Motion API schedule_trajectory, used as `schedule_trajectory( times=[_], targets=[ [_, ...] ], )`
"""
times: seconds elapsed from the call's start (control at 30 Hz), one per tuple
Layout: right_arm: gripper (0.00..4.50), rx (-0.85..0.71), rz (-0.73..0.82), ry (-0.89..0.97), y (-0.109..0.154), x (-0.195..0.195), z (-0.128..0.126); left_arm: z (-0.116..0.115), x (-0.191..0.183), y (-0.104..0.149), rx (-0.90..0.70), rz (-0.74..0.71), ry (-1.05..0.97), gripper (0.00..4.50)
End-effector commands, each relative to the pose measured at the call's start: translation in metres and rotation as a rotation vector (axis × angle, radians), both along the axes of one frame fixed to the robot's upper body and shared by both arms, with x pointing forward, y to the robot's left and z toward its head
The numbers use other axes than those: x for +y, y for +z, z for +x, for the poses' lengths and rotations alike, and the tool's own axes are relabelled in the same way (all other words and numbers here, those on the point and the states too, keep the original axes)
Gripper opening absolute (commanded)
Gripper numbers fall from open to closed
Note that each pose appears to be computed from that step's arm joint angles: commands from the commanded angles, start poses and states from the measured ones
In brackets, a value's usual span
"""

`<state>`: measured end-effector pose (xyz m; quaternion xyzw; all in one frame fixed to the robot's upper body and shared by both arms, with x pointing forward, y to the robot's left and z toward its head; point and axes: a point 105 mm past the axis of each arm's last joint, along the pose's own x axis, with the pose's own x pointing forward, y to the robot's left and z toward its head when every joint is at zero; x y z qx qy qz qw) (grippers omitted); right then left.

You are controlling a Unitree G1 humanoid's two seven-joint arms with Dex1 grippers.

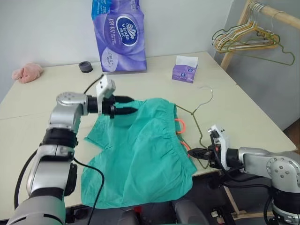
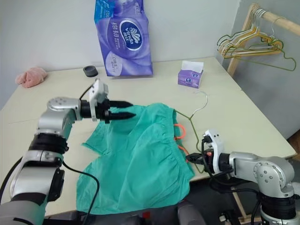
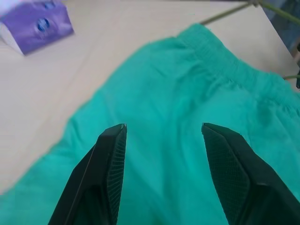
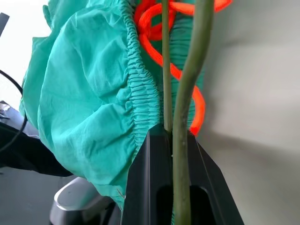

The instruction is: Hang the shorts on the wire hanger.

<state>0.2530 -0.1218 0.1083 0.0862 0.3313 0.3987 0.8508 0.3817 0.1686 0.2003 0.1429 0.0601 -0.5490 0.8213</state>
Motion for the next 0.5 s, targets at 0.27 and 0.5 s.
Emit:
schedule_trajectory(
  times=[0.27,0.5],
  targets=[
    [0.0,-0.253,-0.224,0.213,0.018,0.012,0.0,-0.014,-0.03,0.035,-0.052,0.107,-0.293,4.47],
    [0.0,-0.382,-0.342,0.343,0.021,0.021,-0.001,-0.018,-0.05,0.009,-0.077,0.279,-0.426,4.47]
  ],
)
